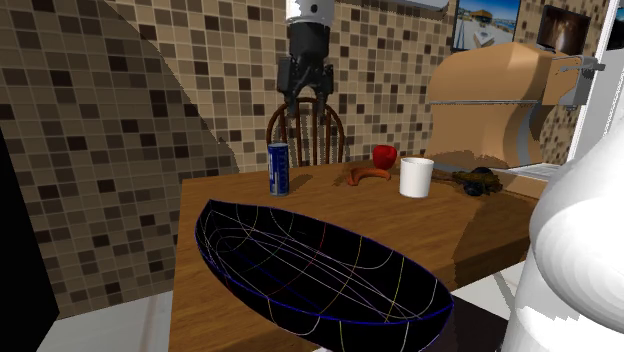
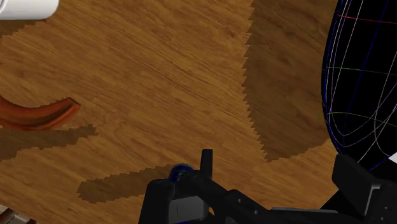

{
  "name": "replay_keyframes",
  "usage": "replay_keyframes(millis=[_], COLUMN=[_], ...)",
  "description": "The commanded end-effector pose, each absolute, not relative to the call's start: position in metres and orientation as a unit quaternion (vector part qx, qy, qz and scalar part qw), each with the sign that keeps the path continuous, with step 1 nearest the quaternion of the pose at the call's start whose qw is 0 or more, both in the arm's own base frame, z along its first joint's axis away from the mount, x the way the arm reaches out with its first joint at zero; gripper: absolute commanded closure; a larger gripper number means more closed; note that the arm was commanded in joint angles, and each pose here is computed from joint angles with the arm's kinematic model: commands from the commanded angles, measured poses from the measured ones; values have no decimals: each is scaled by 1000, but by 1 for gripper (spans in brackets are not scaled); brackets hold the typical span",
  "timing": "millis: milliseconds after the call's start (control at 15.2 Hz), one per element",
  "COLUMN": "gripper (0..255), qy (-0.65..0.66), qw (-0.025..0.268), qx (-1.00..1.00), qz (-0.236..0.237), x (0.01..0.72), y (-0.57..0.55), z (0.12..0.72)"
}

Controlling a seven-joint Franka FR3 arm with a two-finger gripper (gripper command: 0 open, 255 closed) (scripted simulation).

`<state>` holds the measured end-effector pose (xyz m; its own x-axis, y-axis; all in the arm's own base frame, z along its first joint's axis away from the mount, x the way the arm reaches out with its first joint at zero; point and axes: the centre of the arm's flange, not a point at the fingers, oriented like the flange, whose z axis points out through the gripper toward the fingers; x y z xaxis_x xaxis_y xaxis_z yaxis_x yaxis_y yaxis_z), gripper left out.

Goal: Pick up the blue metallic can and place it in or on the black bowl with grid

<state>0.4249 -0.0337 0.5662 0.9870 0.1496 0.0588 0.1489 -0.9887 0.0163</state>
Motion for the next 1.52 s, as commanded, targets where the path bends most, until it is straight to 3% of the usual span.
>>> replay_keyframes(millis=[0, 924, 1452], gripper=[0, 0, 0], qy=[74, 65, 65], qw=[6, 8, 8], qx=[997, 998, 998], qz=[26, 1, 1], x=[452, 624, 624], y=[-42, -105, -105], z=[559, 505, 465])
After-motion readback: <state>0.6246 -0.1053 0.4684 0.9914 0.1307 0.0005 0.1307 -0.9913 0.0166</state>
